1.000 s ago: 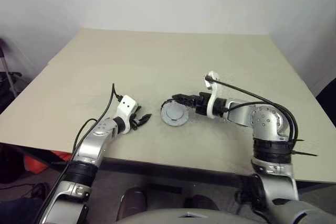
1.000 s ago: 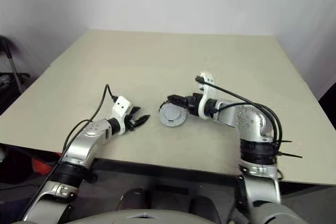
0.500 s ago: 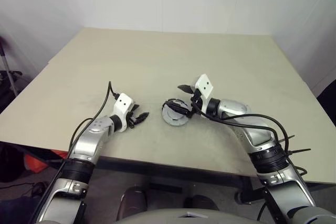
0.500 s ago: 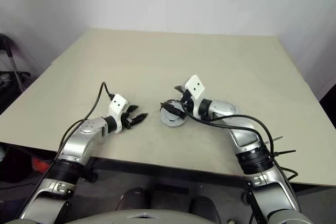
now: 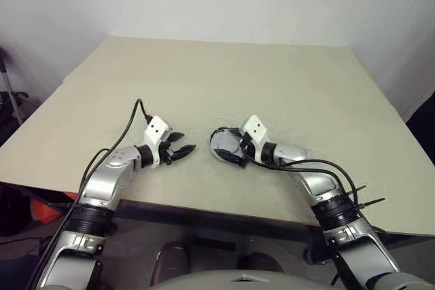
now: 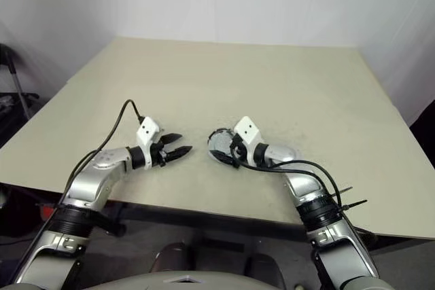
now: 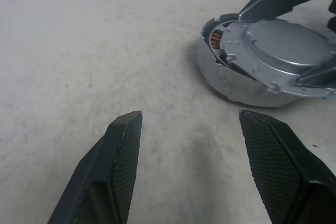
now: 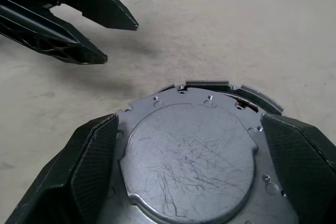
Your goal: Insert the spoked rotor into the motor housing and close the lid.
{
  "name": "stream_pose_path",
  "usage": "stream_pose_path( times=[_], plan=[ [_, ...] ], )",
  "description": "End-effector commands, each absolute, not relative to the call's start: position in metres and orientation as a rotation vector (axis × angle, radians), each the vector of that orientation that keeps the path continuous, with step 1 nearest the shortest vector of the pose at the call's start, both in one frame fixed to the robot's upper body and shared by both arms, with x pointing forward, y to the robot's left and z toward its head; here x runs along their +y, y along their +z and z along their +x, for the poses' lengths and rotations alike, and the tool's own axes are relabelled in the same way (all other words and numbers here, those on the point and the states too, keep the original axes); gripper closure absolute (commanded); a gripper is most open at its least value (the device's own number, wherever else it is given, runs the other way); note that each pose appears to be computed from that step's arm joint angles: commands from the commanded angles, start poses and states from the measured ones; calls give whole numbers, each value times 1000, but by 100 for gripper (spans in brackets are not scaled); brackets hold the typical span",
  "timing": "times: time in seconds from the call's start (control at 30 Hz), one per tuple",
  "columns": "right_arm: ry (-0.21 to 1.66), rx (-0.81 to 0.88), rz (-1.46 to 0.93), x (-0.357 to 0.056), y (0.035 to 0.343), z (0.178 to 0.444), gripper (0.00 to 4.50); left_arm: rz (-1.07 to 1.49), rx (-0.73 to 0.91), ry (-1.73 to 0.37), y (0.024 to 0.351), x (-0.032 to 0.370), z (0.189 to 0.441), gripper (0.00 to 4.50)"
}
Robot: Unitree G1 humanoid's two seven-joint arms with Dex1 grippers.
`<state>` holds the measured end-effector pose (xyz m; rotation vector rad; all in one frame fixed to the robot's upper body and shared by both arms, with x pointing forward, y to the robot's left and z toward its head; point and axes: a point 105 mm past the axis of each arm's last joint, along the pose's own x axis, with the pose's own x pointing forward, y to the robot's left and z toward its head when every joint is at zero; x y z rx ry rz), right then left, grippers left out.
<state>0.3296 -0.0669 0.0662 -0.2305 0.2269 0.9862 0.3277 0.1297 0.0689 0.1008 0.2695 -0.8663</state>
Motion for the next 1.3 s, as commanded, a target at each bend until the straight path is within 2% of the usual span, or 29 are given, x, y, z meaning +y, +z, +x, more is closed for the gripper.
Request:
stream_pose_path(
  times=[0.03, 0.17, 0.43, 0.57, 1.03, 1.3],
  plan=[
    [1002, 197, -237, -63, 69, 330, 4, 123, 207, -883, 87, 128, 330, 138],
    [988, 193, -252, -66, 66, 330, 128, 127, 207, -882, 86, 127, 328, 138],
    [1028, 137, -217, -63, 94, 329, 129, 120, 238, -873, 77, 126, 323, 138],
    [1013, 119, -185, -58, 112, 339, 129, 134, 256, -864, 72, 127, 324, 138],
    [946, 179, -230, -49, 89, 360, 129, 126, 261, -857, 69, 126, 321, 138],
    [923, 176, -223, -50, 87, 366, 129, 128, 264, -849, 67, 128, 319, 138]
  ],
)
